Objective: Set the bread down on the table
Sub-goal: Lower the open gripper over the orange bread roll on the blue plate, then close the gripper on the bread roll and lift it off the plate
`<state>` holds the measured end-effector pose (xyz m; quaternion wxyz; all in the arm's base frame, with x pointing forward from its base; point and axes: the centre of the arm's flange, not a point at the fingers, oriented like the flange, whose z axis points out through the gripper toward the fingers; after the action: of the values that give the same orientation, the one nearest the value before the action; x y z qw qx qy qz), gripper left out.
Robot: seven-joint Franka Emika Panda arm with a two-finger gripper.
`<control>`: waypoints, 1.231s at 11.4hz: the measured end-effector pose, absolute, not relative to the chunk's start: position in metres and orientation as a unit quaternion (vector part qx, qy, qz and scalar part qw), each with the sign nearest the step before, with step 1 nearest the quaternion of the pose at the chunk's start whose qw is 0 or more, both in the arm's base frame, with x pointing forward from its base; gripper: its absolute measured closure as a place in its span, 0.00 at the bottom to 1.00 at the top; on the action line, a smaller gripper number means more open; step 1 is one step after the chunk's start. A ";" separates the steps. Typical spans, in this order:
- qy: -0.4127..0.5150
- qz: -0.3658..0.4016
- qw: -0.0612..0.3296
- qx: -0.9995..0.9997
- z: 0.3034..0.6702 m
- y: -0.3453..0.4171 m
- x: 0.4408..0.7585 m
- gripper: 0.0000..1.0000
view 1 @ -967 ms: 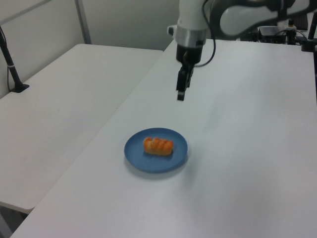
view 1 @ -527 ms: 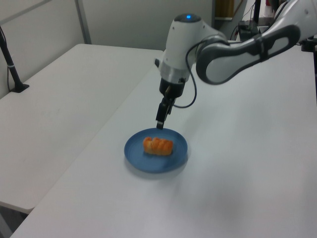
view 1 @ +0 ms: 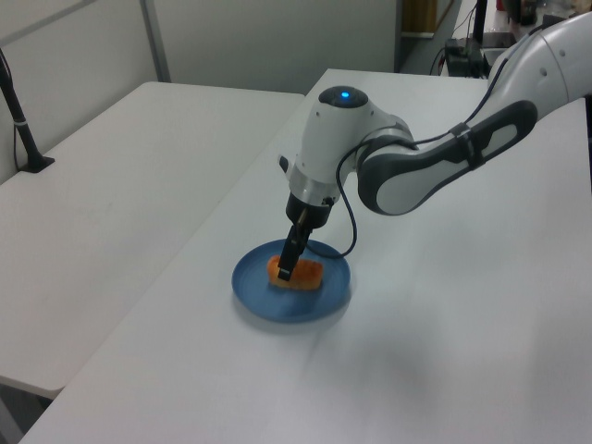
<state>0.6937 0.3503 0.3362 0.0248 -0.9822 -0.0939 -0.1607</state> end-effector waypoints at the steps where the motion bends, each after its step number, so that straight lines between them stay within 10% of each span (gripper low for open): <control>1: -0.096 -0.160 0.022 -0.982 0.332 0.351 0.694 0.00; 5: -0.103 -0.160 0.010 -0.982 0.325 0.350 0.694 0.04; 10: -0.105 -0.157 0.005 -0.982 0.317 0.349 0.694 0.56; 14: -0.095 -0.167 0.006 -0.981 0.337 0.336 0.700 0.58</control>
<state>0.7003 0.3362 0.3368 0.0065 -0.9813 -0.0954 -0.1671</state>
